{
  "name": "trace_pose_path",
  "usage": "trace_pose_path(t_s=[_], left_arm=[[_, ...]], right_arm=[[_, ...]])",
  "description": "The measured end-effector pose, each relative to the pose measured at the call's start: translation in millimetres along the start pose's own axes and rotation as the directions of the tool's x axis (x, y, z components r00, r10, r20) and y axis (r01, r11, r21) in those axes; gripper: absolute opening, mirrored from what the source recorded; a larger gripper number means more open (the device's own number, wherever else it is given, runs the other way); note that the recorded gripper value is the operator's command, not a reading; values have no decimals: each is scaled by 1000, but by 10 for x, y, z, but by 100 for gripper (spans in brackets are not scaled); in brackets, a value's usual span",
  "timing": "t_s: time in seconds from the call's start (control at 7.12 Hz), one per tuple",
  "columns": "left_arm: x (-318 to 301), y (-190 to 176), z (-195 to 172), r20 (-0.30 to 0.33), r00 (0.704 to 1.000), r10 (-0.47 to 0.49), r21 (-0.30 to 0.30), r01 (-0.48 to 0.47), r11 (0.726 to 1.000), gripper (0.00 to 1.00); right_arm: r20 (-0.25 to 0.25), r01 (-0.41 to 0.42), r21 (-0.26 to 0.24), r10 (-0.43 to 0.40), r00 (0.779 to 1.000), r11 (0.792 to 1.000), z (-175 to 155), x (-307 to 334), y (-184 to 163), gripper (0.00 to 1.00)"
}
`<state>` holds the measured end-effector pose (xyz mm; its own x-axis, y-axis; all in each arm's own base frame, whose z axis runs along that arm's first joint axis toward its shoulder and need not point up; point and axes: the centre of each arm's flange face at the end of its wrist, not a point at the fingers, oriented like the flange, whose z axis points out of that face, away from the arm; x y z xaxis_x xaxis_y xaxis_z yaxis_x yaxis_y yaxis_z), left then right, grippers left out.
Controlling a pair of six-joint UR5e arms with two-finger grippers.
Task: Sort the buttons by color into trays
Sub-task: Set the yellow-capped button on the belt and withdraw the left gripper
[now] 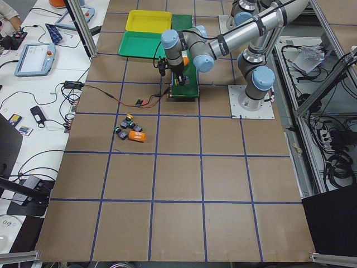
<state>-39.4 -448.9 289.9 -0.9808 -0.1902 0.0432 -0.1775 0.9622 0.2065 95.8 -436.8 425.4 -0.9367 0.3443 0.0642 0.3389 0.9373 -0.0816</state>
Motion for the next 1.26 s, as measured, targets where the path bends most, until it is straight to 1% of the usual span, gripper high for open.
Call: trace_pose_path(t_s=[0.28,0.42,0.56,0.7,0.84,0.98,1.12,1.26], left_arm=[[367,238,105,16,1000,15,12,-15,1000,2],[461,264,185,17,1000,25,25,-26,999,3],[503,246,264,12,999,30,48,-31,998,7],[514,202,327,7,999,35,78,-36,996,47],[514,153,376,4,999,37,100,-37,994,91],[510,132,435,4,999,33,101,-33,994,100],[507,113,456,4,999,32,104,-33,994,100],[495,73,404,5,999,32,116,-32,993,100]], right_arm=[[2,3,1,-3,1000,1000,-1,-4,2,100],[1,4,0,-4,1000,1000,-4,-3,7,100],[0,4,1,-4,1000,1000,-8,-2,9,100],[-1,4,1,-4,1000,1000,-9,-1,9,100],[-2,4,-1,-4,1000,1000,-3,-1,12,100],[-3,5,-3,-5,1000,1000,1,-1,16,100],[-4,6,-3,-6,1000,1000,2,-4,21,100],[-4,7,-4,-7,1000,1000,4,-6,24,100]])
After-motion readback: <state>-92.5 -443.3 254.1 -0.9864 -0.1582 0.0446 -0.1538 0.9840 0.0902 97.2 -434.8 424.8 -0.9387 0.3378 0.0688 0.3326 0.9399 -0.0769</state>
